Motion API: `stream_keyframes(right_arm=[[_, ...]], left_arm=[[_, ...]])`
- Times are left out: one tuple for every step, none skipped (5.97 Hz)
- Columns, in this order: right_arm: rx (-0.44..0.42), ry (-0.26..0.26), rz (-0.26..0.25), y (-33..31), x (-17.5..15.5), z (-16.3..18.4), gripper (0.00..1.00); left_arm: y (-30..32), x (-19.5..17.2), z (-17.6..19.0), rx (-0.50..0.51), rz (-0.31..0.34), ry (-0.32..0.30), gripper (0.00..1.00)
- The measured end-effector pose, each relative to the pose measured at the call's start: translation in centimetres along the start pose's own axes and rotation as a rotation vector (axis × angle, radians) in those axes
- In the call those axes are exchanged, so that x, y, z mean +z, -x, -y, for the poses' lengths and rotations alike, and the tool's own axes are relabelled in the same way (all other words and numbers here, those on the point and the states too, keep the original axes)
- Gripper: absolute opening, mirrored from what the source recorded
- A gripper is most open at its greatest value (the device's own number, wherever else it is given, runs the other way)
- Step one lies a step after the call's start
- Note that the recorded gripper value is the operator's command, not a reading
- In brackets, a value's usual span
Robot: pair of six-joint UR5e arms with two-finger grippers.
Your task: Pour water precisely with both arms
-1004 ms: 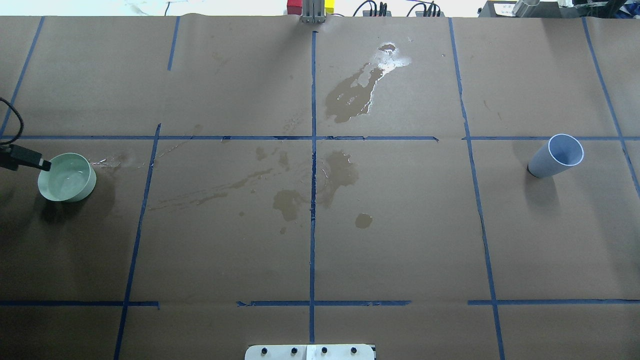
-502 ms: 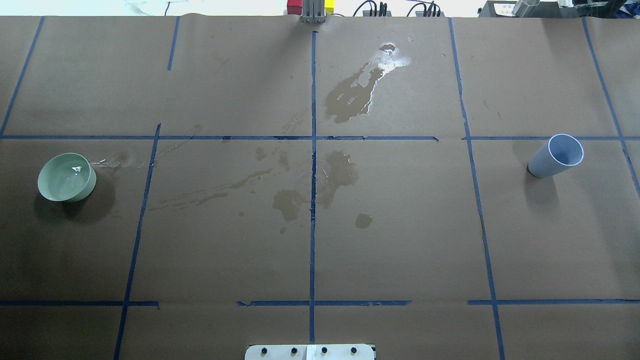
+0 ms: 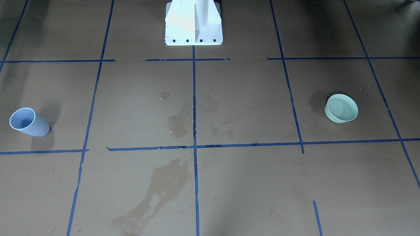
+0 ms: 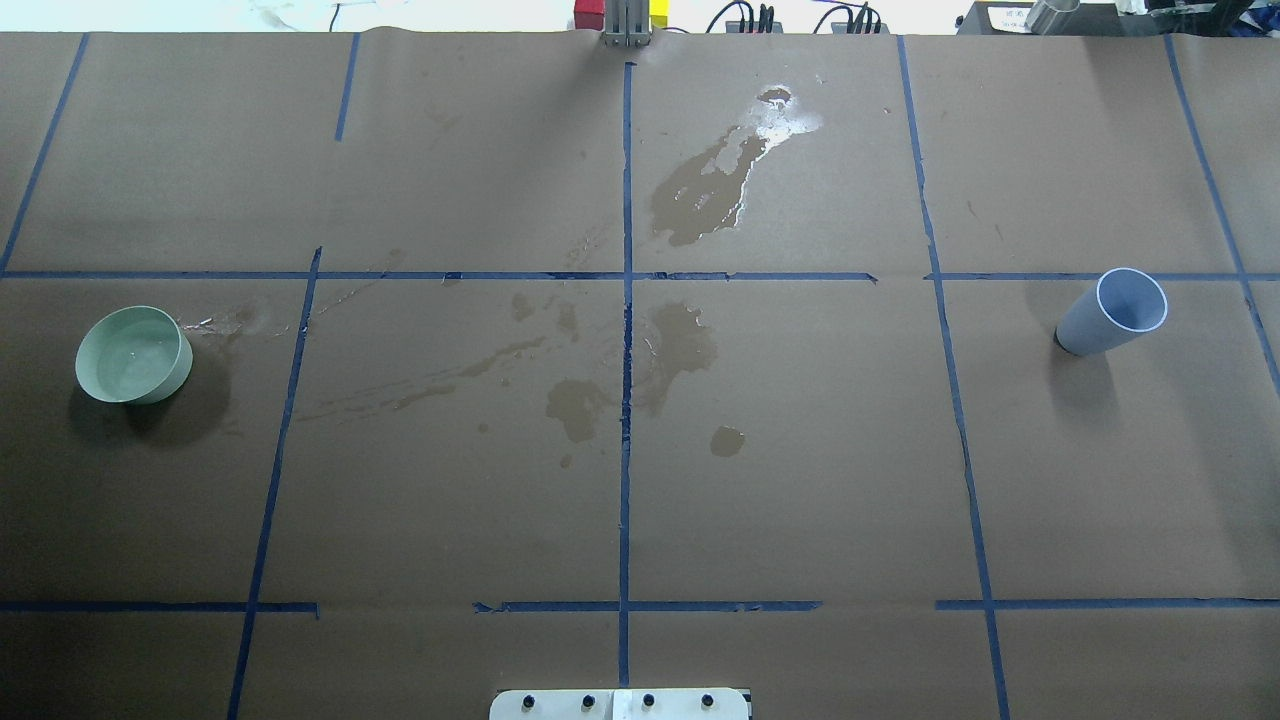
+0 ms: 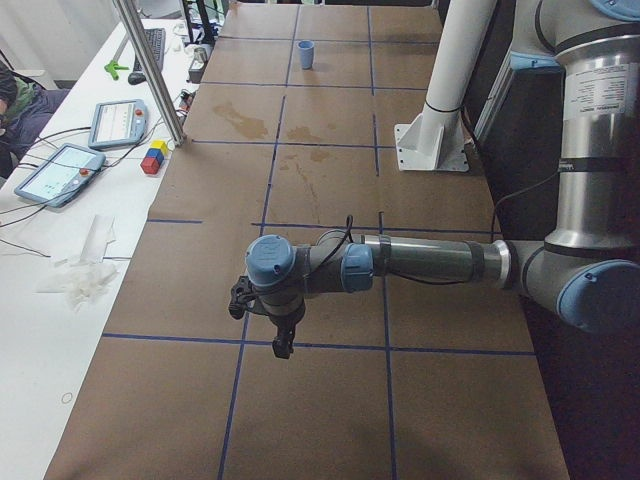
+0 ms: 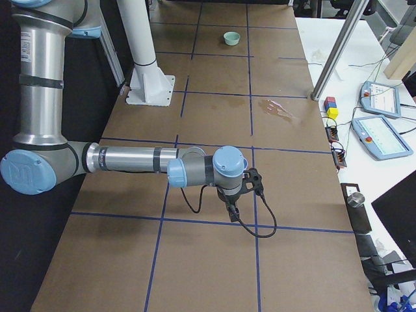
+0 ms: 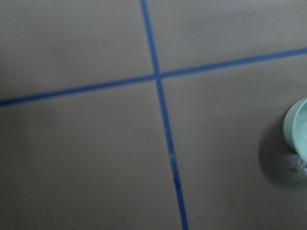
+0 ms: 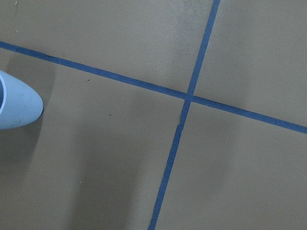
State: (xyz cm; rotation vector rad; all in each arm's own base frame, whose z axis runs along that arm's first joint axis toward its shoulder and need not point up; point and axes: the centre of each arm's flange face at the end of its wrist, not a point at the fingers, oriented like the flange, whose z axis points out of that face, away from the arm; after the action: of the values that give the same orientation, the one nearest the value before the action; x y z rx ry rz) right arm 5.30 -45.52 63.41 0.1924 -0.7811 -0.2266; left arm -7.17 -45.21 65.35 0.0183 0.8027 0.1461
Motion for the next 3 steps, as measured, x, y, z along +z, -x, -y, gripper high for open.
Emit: stream_keyframes(right_arm=[[0.001, 0.0, 0.001, 0.0, 0.01, -0.03, 1.0], [0.004, 0.001, 0.001, -0.01, 0.02, -0.05, 1.0], [0.006, 0.002, 0.002, -0.03, 0.06, -0.09, 1.0]], left_arm=[[0.34, 0.24, -0.5, 0.002, 0.005, -0.004, 1.0], [0.44, 0.2, -0.77, 0.007, 0.021, -0.005, 1.0], [0.53, 0.08, -0.86, 0.012, 0.044, -0.004, 1.0]])
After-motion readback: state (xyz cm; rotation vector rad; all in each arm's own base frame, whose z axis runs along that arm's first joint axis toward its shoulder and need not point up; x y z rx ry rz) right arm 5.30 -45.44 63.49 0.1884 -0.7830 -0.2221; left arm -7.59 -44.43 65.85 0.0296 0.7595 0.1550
